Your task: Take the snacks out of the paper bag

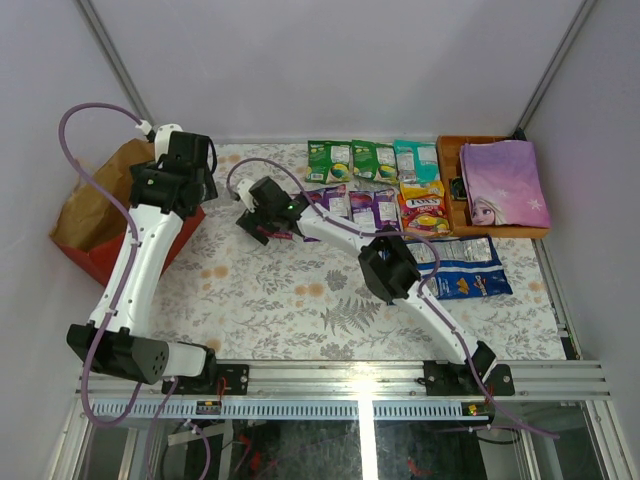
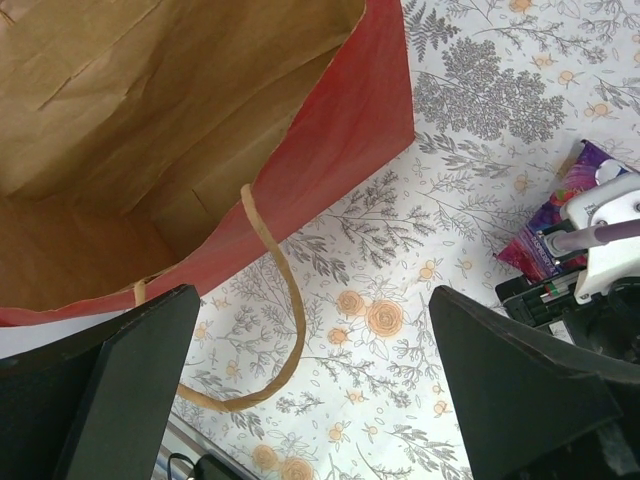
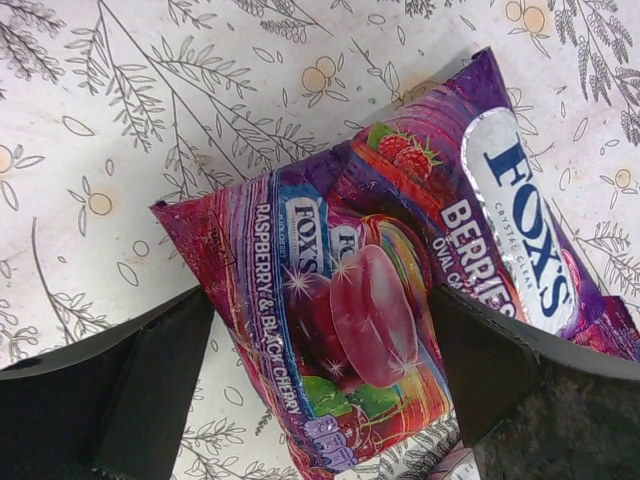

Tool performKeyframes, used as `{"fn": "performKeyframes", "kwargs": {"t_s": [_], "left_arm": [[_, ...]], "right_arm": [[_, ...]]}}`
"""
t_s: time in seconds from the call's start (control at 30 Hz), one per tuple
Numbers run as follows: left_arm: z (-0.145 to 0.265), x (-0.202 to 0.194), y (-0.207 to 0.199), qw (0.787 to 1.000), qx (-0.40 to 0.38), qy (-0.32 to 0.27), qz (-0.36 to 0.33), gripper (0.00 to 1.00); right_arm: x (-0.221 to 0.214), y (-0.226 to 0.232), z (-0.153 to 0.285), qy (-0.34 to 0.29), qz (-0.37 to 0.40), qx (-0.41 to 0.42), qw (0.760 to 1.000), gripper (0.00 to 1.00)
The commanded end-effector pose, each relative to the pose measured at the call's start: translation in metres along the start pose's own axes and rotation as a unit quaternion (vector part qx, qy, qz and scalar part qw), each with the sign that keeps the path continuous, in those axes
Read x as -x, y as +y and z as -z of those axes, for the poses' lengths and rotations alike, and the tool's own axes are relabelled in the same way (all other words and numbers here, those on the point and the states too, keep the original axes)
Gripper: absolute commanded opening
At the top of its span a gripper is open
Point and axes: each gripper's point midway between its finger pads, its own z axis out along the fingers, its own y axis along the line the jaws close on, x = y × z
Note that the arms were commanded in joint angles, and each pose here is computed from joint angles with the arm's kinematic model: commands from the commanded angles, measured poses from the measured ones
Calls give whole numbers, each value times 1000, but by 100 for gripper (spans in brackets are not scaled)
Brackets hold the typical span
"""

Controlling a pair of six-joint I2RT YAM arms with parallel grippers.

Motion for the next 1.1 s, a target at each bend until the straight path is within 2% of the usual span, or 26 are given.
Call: {"fn": "performKeyframes", "kwargs": {"t_s": [0.0,0.27,0.57,0.73,0.83,0.97,1.07], "left_arm": [[-2,9,-7,1000,-19,-19,13,100],[3,10,-9,999,-33,-24,22,100],[1,9,-17,998,-48,-20,27,100],[4,13,-16,998,-53,-25,31,100],[5,14,-17,998,-56,-25,33,100],[4,14,-18,997,-57,-26,34,100],[1,13,-19,998,-55,-24,30,100]], "right_arm": [[-8,-16,4,12,11,-20,1000,97],[-43,-24,19,39,-25,36,998,96],[-50,-20,49,46,1,117,992,94],[-8,-3,77,-10,-8,181,983,95],[29,-1,99,-69,-17,201,977,95],[68,-31,119,-140,-67,162,974,95],[71,-65,117,-153,-124,123,973,87]]}}
